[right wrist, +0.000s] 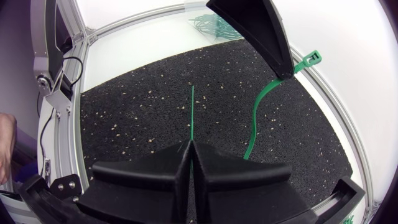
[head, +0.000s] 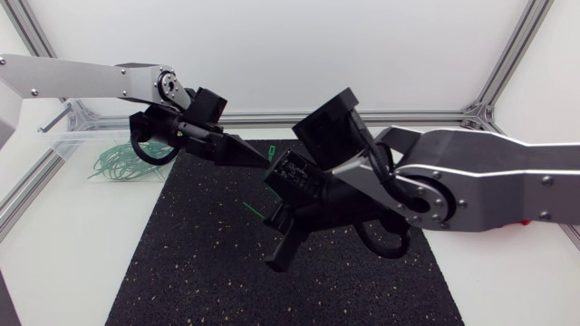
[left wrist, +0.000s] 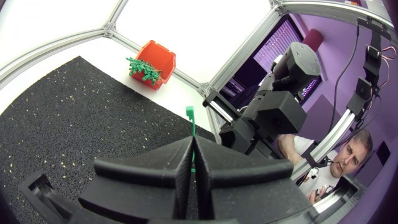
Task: Take a green cable tie from the red box, thread the tail through the head to close it, then place it in the transparent bin on the left.
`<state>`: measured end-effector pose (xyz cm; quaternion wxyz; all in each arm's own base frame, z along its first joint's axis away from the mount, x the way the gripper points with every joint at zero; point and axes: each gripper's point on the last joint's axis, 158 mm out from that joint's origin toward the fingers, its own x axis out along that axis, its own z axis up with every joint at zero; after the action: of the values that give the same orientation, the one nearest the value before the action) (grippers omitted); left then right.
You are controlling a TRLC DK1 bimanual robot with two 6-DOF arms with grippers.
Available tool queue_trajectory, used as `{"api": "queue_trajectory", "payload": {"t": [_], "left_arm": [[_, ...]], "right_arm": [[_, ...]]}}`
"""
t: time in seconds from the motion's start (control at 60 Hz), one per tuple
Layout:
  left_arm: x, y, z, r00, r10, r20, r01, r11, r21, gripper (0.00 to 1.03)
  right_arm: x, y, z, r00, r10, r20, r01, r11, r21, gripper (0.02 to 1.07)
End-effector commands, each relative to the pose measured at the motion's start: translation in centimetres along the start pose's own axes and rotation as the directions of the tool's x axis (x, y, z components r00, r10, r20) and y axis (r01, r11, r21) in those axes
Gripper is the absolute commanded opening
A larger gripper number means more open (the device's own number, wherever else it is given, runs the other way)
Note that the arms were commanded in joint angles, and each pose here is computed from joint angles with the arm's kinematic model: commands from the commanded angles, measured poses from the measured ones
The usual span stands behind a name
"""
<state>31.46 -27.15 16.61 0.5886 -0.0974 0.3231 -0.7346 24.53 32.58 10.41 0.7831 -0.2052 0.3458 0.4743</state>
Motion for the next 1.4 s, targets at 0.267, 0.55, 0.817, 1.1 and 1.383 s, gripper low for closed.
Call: {"api": "queue_trajectory", "payload": {"t": [0.267,0.55,0.817,1.1,1.383], "left_arm": [[1.3,-1.4,0.0,1.000,0.005,-0.029,-0.002,0.994,0.113,0.03],[2.1,-1.2,-1.9,0.996,0.056,-0.076,-0.037,0.973,0.226,0.03],[2.9,0.7,-2.5,0.985,0.168,-0.042,-0.150,0.947,0.284,0.03],[2.4,1.3,-2.4,0.990,0.141,0.020,-0.142,0.967,0.213,0.03],[1.5,1.9,-2.4,0.993,0.092,0.080,-0.103,0.985,0.137,0.03]], "right_arm": [[-3.3,2.1,0.9,0.994,0.041,0.100,-0.040,0.999,-0.006,0.08],[-3.3,1.2,0.4,0.993,0.003,0.119,0.010,0.994,-0.109,0.08],[-4.3,-0.3,1.4,0.986,-0.027,0.163,0.044,0.994,-0.100,0.08],[-5.0,-2.2,2.6,0.991,-0.029,0.134,0.022,0.998,0.052,0.07],[-5.6,-0.6,3.4,0.989,-0.023,0.146,0.009,0.995,0.094,0.07]]}}
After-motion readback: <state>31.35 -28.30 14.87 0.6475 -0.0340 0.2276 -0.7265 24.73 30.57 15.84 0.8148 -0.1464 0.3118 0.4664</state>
